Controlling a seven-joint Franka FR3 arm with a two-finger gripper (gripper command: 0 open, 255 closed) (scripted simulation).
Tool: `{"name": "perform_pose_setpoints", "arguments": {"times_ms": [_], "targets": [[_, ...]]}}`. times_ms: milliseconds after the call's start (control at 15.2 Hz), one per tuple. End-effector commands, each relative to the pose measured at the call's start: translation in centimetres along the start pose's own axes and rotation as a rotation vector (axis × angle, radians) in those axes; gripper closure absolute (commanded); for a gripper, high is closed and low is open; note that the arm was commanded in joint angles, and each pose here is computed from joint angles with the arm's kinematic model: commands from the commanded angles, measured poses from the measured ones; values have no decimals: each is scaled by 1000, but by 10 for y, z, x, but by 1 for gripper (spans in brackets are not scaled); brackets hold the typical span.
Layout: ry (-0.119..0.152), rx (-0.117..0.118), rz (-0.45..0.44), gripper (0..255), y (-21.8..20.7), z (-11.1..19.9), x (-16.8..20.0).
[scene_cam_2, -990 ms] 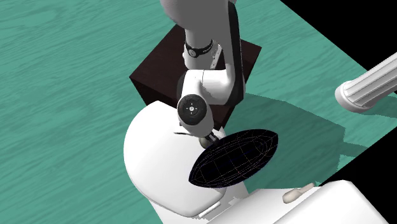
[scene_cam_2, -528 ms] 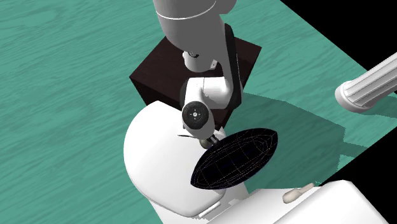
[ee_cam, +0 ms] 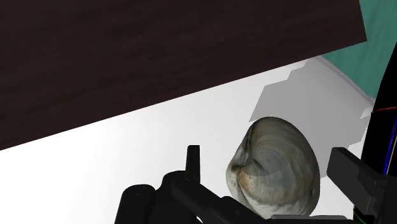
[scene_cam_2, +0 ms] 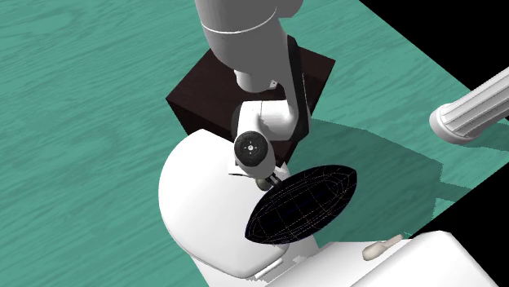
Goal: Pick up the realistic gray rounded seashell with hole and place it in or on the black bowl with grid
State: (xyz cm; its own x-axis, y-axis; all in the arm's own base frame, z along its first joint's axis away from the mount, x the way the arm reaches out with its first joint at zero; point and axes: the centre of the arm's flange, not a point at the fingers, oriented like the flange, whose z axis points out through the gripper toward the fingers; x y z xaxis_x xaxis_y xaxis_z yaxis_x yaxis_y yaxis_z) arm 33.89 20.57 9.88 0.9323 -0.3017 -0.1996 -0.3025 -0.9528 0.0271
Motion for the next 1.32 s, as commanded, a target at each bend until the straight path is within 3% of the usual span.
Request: {"name": "perform_pose_setpoints", "arguments": {"times_ms": [0,594,1188,1254], "targets": [[0,0,-1,255,0,0,0],[0,0,-1,255,0,0,0],[0,0,-1,255,1,-46,-10],[1,1,-1,255,1,-41,-8]]}}
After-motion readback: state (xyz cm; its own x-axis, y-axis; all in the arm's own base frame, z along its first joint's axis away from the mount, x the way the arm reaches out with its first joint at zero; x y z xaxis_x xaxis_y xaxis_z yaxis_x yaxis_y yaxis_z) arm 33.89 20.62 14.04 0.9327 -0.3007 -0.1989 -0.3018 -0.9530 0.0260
